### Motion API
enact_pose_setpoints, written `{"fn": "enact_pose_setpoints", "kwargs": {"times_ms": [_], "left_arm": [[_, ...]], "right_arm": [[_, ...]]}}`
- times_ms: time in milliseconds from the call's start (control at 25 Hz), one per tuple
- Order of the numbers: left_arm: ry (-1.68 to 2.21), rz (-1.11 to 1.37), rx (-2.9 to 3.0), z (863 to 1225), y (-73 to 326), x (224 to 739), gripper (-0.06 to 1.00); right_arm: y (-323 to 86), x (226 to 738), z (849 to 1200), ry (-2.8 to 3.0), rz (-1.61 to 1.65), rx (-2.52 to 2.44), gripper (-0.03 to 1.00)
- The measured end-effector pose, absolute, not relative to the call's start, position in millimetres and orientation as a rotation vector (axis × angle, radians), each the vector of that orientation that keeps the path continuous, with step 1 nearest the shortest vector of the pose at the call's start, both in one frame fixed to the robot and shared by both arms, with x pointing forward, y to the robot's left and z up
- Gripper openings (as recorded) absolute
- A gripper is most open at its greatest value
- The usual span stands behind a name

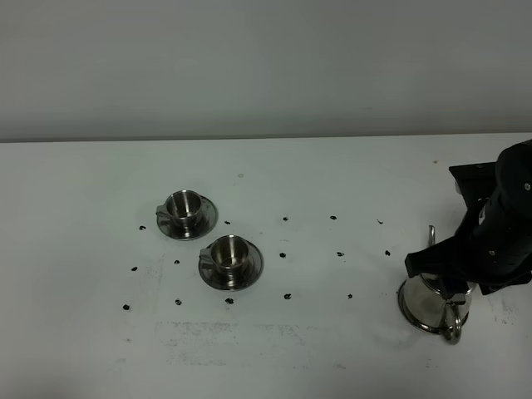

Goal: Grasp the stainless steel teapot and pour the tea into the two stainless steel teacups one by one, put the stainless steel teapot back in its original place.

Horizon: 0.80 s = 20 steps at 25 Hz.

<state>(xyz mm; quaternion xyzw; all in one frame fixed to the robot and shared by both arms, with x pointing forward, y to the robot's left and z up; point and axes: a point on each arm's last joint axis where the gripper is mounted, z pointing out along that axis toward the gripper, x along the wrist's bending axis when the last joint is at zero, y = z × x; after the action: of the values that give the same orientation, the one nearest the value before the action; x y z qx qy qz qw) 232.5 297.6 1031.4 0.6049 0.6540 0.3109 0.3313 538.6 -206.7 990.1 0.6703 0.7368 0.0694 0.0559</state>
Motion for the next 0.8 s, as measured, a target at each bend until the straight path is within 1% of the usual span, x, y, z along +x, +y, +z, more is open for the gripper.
{"fn": "enact_pose_setpoints", "kwargs": {"times_ms": [240,800], "left_arm": [[1.709,0.813,1.581,1031,298,233,0.5],[1.709,0.814,1.582,1031,298,233,0.5]], "right_arm": [[-208,536,989,2.249,0.165,2.044,0.46],[-204,542,973,2.283,0.153,2.048,0.46]]}}
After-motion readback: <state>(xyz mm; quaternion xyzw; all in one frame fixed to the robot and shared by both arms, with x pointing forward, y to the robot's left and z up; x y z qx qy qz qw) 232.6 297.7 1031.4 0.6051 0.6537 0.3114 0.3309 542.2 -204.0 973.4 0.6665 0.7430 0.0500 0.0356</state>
